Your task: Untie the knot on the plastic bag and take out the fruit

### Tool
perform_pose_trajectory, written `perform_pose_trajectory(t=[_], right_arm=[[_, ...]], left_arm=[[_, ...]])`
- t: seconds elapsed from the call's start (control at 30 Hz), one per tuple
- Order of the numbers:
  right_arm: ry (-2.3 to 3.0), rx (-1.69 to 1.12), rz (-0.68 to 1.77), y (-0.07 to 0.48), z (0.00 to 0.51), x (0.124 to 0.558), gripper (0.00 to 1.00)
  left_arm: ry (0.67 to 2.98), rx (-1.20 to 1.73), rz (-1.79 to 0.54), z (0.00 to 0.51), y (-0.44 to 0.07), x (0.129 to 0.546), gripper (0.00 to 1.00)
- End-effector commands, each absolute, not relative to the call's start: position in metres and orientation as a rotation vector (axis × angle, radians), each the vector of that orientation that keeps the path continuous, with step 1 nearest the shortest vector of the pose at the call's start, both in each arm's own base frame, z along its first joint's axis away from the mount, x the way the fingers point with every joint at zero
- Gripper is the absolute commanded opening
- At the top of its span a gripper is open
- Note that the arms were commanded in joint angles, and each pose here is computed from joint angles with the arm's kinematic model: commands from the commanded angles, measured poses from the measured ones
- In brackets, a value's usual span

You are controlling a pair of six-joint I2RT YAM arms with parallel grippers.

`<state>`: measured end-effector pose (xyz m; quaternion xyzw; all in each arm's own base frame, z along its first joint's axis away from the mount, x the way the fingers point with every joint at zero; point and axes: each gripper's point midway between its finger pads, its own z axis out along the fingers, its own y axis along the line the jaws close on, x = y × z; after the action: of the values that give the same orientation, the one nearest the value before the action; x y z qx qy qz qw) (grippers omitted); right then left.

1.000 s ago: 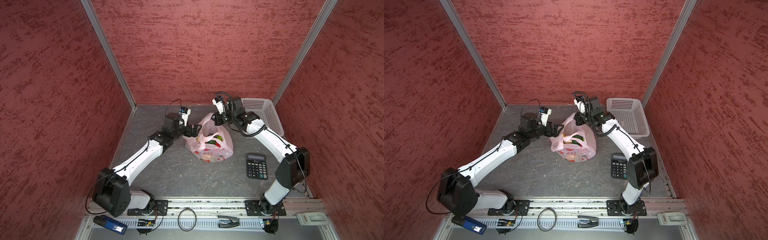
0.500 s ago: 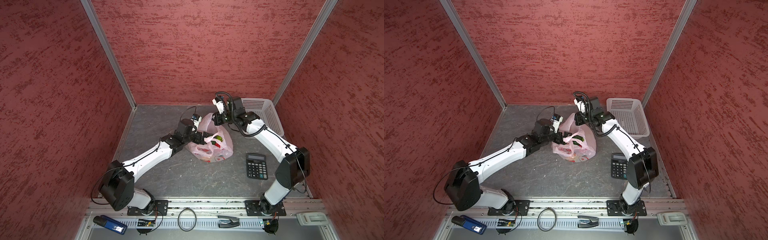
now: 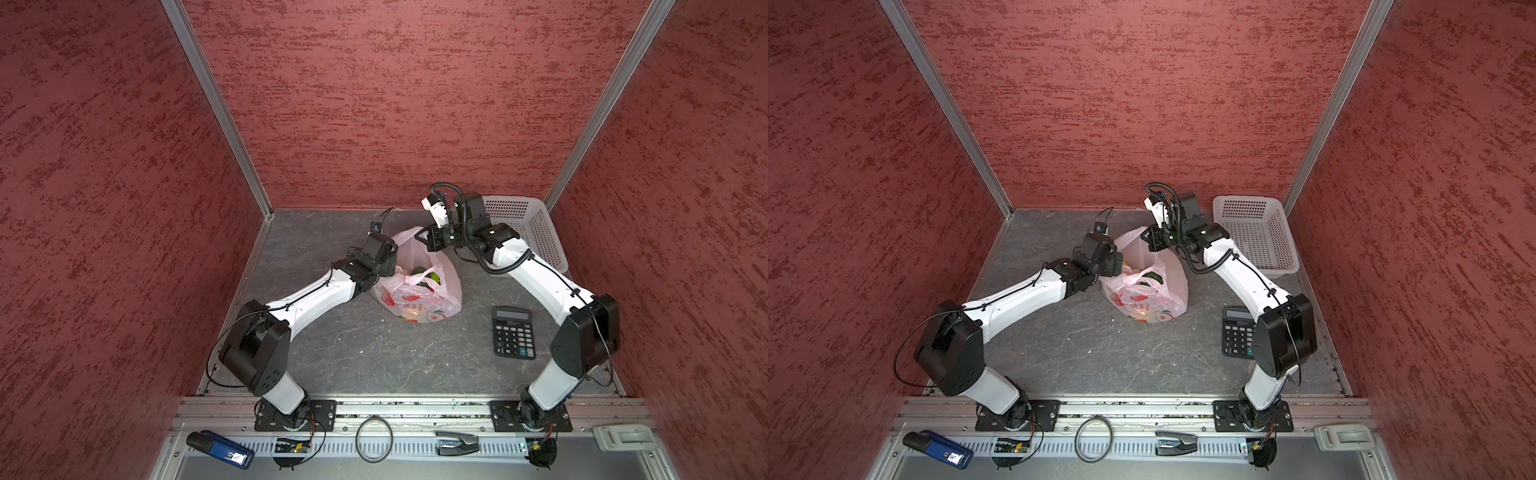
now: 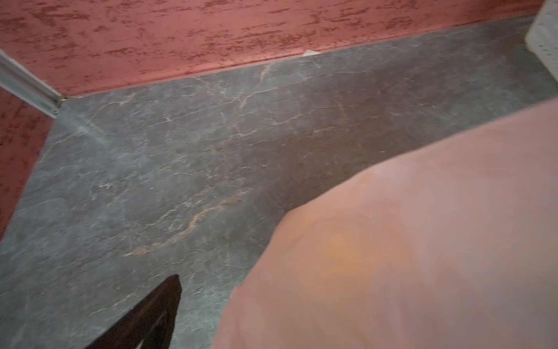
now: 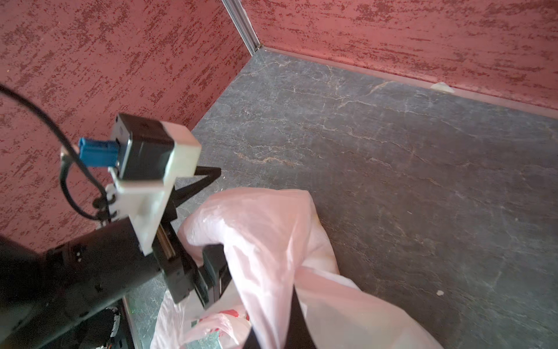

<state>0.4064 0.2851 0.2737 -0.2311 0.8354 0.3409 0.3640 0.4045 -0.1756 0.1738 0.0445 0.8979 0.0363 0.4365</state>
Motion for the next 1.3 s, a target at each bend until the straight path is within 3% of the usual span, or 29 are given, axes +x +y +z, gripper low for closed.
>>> perform_pose_trajectory(t=[0.0,0.2,0.33,0.47,0.6,0.73,0.77,0.9,0.97,1.1,1.27], right_arm=[[2.026,-0.634,0.899,0.285,0.313,0.399,0.0],[2.049,-0.643,0.878,0.282,0.302,0.397,0.0],[2.055,-0.647,0.879,0.283,0.298,0.398,0.0],[2.077,-0.641,0.851,0.28,0.289,0.404,0.0],[2.178,-0.579,0.782,0.261,0.259,0.421,0.0],[2.23,-0.57,0.739,0.252,0.248,0.431,0.0],[2.234,-0.578,0.732,0.252,0.25,0.432,0.06],[2.278,-0.622,0.704,0.248,0.26,0.426,0.52],[2.298,-0.636,0.706,0.246,0.269,0.417,0.67],[2.284,-0.647,0.751,0.245,0.298,0.397,0.85],[2.196,-0.681,0.895,0.264,0.34,0.371,0.89]], left_arm=[[2.261,-0.017,0.204,0.172,-0.127,0.395,0.93],[2.287,-0.099,0.183,0.169,-0.092,0.387,0.74],[2.301,-0.087,0.122,0.166,-0.091,0.384,0.49],[2.328,-0.069,0.065,0.164,-0.098,0.381,0.29],[2.371,-0.08,0.043,0.16,-0.098,0.371,0.03],[2.423,-0.076,-0.087,0.164,-0.114,0.358,0.0],[2.434,-0.074,-0.114,0.168,-0.12,0.355,0.0],[2.475,-0.082,-0.216,0.184,-0.14,0.344,0.0],[2.5,-0.112,-0.257,0.188,-0.146,0.338,0.0],[2.539,-0.158,-0.251,0.191,-0.153,0.327,0.0],[2.541,-0.215,-0.281,0.196,-0.159,0.321,0.0]])
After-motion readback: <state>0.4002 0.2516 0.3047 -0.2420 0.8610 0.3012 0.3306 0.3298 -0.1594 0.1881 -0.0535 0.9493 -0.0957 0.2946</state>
